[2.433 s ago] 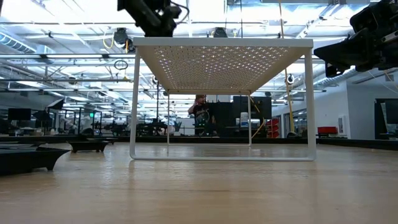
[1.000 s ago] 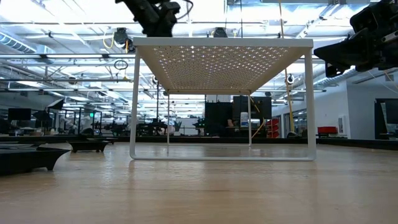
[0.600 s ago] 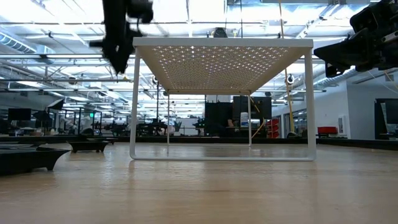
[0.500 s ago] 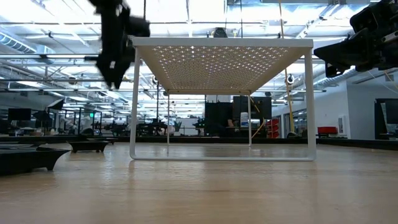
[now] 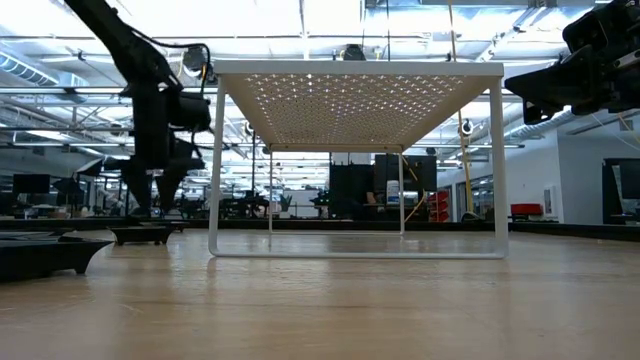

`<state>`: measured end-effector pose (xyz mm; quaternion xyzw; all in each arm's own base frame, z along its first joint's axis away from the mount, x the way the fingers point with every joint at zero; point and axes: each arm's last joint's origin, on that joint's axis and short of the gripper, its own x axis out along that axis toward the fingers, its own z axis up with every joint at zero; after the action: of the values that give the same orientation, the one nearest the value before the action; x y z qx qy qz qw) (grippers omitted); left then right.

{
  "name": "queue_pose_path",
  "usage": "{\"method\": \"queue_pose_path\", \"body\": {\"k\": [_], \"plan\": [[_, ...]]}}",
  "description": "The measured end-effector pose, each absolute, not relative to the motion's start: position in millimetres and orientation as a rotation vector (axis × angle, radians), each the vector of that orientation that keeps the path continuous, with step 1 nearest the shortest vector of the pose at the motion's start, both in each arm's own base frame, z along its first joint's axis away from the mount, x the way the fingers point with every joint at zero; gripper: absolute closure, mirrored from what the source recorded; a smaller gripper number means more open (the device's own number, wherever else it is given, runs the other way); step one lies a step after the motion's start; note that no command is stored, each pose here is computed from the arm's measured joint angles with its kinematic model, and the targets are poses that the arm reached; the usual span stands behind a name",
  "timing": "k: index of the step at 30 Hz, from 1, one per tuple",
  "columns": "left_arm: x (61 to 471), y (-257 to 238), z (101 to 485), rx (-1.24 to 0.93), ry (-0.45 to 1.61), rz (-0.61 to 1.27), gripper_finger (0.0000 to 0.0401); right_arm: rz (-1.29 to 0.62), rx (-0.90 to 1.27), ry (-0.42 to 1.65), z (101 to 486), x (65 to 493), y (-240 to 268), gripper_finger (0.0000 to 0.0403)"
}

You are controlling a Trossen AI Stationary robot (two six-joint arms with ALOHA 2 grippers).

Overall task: Pick & Place Mini shaped plates
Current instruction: Put the black square plate on the shelf

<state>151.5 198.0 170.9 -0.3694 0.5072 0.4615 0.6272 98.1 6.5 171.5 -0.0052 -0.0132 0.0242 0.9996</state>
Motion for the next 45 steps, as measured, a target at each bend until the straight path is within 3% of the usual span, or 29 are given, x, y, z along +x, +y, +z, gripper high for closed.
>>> {"method": "queue_pose_path", "body": {"k": [38, 41, 45], "plan": [[156.8, 197.2, 143.6, -0.877, 1.178, 1.07, 0.0178, 0.048, -0.011, -0.026, 171.5, 98.1, 6.5, 0.0403], [157.0, 196.7, 143.5, -0.889, 1.178, 1.056, 0.0201, 0.048, -0.011, -0.026, 171.5, 98.1, 6.5, 0.0403], [157.8, 196.0, 143.7, -0.913, 1.17, 1.025, 0.0263, 0.048, -0.01, -0.026, 171.5, 98.1, 6.5, 0.0403]]}}
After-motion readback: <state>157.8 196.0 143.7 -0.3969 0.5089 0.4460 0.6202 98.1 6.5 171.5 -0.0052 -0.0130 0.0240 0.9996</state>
